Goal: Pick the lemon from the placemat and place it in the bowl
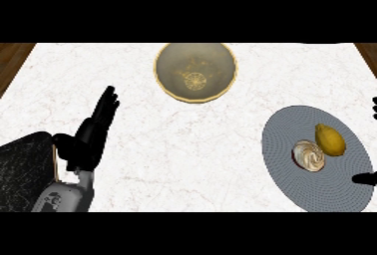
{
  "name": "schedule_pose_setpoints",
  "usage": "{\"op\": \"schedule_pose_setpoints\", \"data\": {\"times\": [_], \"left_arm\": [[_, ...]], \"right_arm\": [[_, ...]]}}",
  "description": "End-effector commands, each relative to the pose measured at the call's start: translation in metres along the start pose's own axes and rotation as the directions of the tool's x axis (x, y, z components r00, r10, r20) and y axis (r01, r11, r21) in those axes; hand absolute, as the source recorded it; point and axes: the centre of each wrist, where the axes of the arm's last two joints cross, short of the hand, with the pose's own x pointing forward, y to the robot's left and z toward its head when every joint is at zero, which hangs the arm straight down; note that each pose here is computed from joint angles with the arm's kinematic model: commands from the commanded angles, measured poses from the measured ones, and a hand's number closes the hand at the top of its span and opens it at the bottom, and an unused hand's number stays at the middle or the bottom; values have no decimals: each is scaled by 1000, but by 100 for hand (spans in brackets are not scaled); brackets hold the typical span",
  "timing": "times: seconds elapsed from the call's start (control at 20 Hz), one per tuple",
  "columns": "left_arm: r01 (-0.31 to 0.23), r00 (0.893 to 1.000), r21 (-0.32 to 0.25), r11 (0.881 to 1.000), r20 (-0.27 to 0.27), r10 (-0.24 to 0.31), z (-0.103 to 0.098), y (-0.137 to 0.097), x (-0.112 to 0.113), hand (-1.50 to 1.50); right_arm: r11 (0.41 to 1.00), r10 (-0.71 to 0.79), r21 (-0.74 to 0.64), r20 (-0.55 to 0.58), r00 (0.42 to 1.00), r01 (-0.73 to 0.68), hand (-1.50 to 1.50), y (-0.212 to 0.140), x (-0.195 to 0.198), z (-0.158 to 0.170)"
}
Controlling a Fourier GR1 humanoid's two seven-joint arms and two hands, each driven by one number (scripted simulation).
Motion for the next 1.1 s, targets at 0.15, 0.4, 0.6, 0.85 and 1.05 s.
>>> {"op": "schedule_pose_setpoints", "data": {"times": [0.15, 0.4, 0.6, 0.85, 1.05], "left_arm": [[9, 1000, -8, 1000, 5, -9, -2, -9, 0, 0], [0, 1000, 17, 1000, 1, -1, 17, -17, -4, 0], [1, 1000, 1, 1000, 3, -1, 5, -5, 17, 0], [7, 1000, 3, 1000, 7, -7, 6, 8, 6, 0], [17, 1000, 15, 1000, 8, -18, 2, -8, -4, 0]], "right_arm": [[995, -95, 16, 1, 995, 95, -150, 1, -5, -7], [991, -135, 18, -39, 990, 136, -150, 28, -18, -12], [989, -146, 31, -29, 989, 147, -150, 39, -23, -13], [989, -148, 25, -31, 988, 149, -150, 59, -55, 2], [991, -136, 2, -45, 990, 137, -150, 41, -59, -39]]}}
